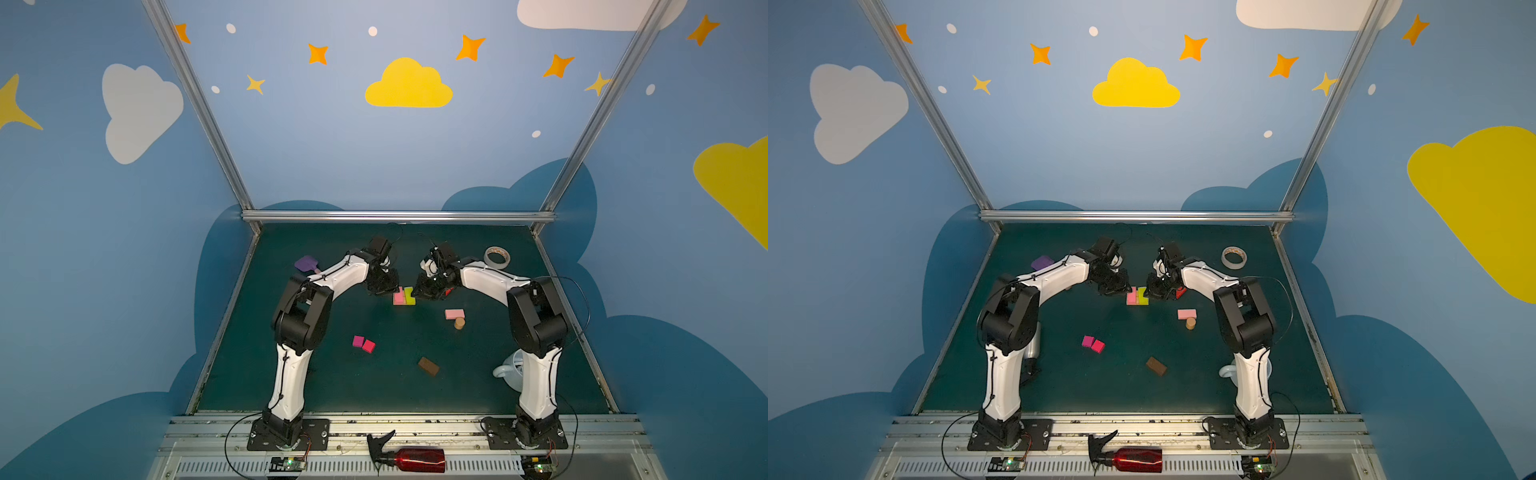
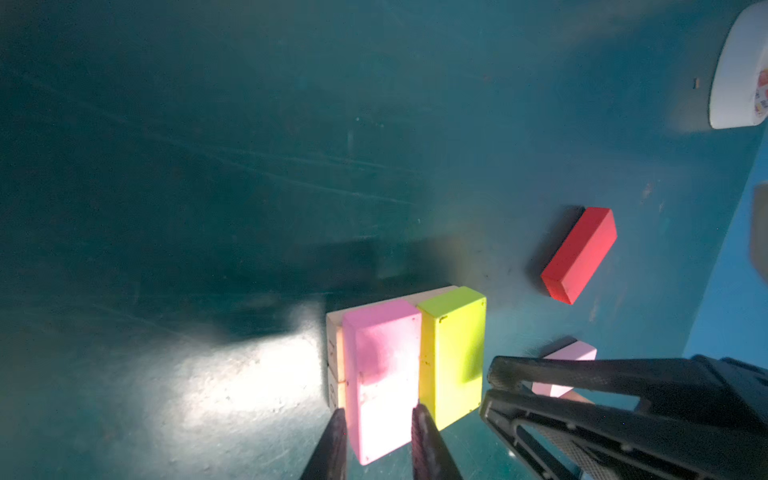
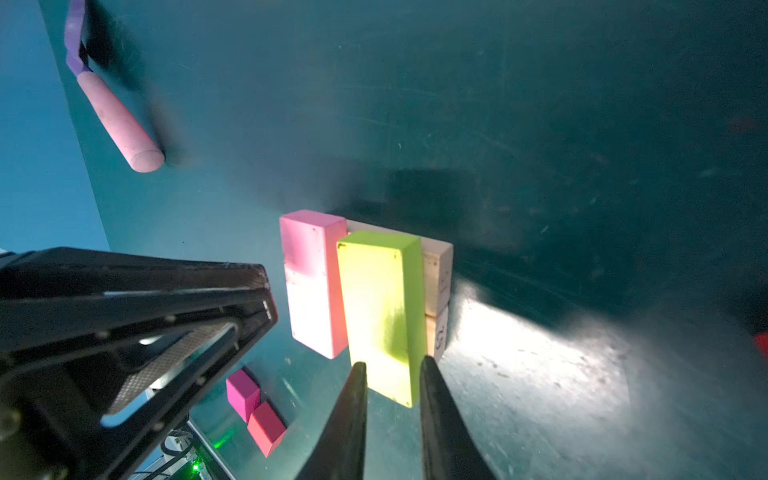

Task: Build the wood block tower

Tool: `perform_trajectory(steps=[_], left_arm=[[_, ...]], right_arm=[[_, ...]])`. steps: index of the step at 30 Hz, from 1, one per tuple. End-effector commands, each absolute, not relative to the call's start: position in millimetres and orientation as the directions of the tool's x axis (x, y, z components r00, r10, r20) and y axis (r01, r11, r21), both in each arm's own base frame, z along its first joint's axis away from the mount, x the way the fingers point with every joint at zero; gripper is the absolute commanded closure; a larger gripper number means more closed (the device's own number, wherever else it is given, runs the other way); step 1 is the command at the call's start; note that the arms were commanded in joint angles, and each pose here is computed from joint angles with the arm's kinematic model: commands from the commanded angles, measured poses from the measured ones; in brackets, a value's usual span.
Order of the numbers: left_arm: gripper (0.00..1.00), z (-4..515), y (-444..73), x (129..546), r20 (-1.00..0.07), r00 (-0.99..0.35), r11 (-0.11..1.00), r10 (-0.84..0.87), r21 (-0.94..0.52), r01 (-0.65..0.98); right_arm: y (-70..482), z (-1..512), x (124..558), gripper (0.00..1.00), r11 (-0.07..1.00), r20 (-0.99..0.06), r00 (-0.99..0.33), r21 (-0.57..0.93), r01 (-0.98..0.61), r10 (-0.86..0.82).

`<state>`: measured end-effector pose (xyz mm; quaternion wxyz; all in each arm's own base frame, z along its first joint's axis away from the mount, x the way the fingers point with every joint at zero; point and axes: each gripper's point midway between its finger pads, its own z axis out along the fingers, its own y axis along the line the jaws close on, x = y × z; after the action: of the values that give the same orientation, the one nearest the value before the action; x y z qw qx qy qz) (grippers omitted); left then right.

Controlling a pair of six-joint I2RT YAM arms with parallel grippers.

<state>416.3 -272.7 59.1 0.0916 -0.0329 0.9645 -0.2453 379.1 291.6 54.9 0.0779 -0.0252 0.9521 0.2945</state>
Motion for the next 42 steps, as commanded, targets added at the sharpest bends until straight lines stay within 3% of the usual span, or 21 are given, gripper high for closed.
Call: perform_trajectory(steps=[1, 42], left_arm=[[0.72, 55.8, -275.0, 416.1, -0.149, -0.985, 0.879, -0.087, -0.476, -0.006], [0.75, 54.3, -284.5, 416.1, -0.143, -0.988, 0.879, -0.064, -0.477, 0.012]], right_arm=[[292.0, 47.1, 379.2, 0.77, 0.822, -0.141, -0.990, 0.564, -0.076, 0.005], [299.0, 45.2, 379.7, 0.80, 0.816, -0.133, -0.991, 0.573, -0.075, 0.003]])
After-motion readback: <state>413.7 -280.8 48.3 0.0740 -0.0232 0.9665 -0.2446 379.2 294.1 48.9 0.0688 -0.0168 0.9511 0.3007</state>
